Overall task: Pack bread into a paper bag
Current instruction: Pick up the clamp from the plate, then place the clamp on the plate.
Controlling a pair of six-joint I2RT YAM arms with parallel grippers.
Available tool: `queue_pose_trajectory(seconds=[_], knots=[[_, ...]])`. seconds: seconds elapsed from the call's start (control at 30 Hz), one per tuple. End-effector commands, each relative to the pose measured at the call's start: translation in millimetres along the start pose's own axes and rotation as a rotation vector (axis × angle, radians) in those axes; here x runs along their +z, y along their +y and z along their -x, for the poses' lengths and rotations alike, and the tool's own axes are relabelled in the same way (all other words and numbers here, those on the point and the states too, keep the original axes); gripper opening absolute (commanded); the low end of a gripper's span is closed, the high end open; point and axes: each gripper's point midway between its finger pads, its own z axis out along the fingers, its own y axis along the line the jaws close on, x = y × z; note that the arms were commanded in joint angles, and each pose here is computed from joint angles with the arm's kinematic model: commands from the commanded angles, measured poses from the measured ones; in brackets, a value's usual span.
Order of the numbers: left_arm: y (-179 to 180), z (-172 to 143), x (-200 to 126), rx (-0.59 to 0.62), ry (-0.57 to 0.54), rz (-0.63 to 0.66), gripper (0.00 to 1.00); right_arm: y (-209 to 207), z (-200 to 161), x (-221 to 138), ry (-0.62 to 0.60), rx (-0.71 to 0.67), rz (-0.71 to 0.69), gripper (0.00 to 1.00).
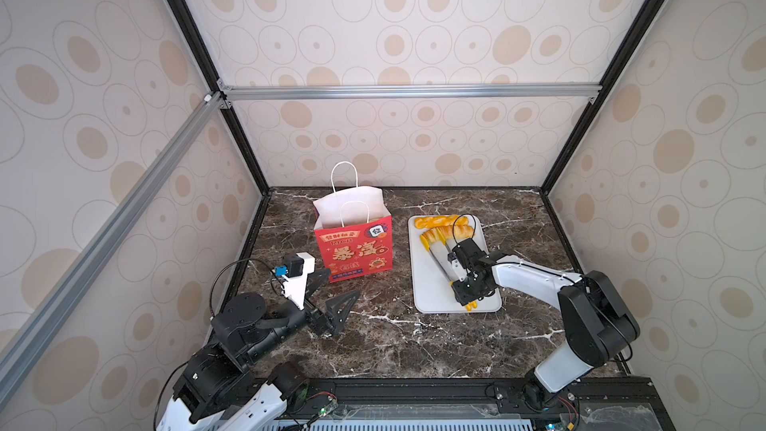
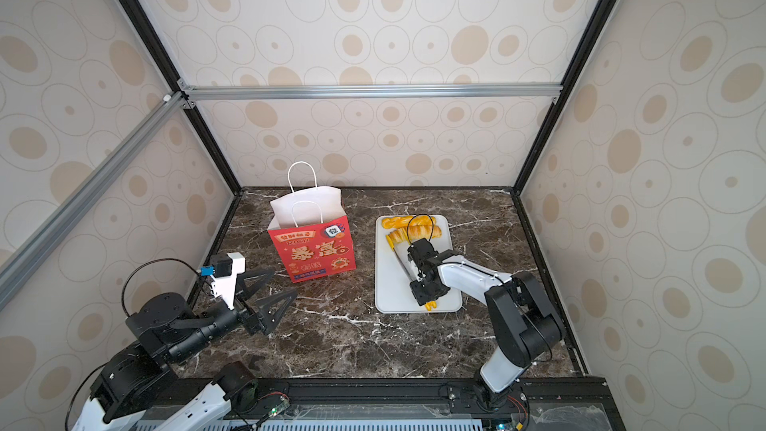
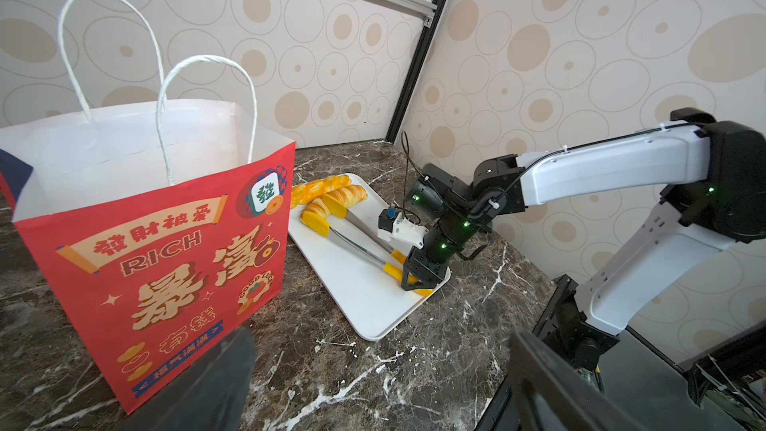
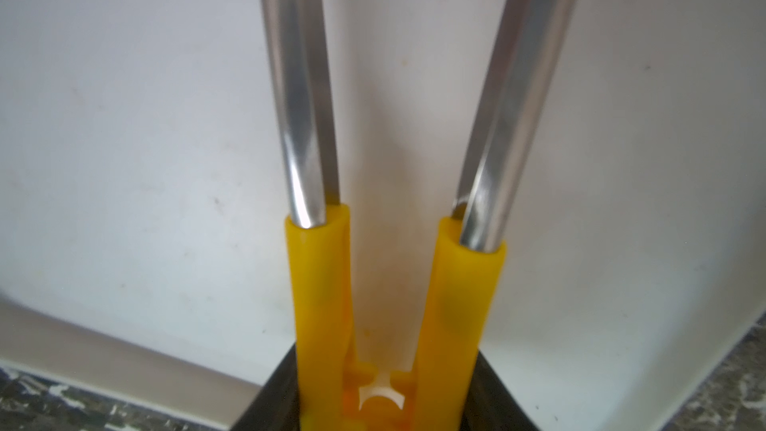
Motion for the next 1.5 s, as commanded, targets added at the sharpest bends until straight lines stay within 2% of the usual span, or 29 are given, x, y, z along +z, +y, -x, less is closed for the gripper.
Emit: queue_pose_trajectory(seconds=[0.0, 0.27, 0.67, 0.87, 1.0, 1.13, 1.23, 1.3, 1.47], knots=[[-1, 7, 0, 0.003, -0.020, 0.000, 0.99, 1, 7, -25, -0.048, -0.008, -0.015, 0.46], [-1, 8, -1, 0.003, -0.024, -0.003, 0.99, 22, 7, -76, -0.143, -0.031, 0.075, 0.46], [-2, 8, -3, 0.002, -0.033, -0.006, 0.99, -8, 15, -124, -0.301, 0.008, -0.075, 0.45], [-3, 8, -2, 0.001, -0.031, -0.010, 0.99, -7, 13, -153, -0.474, 0.032, -0.040, 0.44], [-3, 8, -2, 0.001, -0.030, -0.009, 0.99, -13, 7, -161, -0.481, 0.047, -0.064, 0.44], [-2, 8, -3, 0.000, -0.032, -0.009, 0.98, -17, 6, -167, -0.510, 0.066, -0.080, 0.41], [-2, 7, -3, -0.001, -0.030, -0.010, 0.99, -11, 9, -178, -0.593, 0.065, -0.034, 0.38], [-2, 8, -2, -0.001, -0.028, -0.009, 0.99, -9, 8, -186, -0.616, 0.063, -0.017, 0.31], [-3, 8, -2, -0.001, -0.028, -0.011, 0.98, -5, 4, -196, -0.616, 0.048, 0.006, 0.32]])
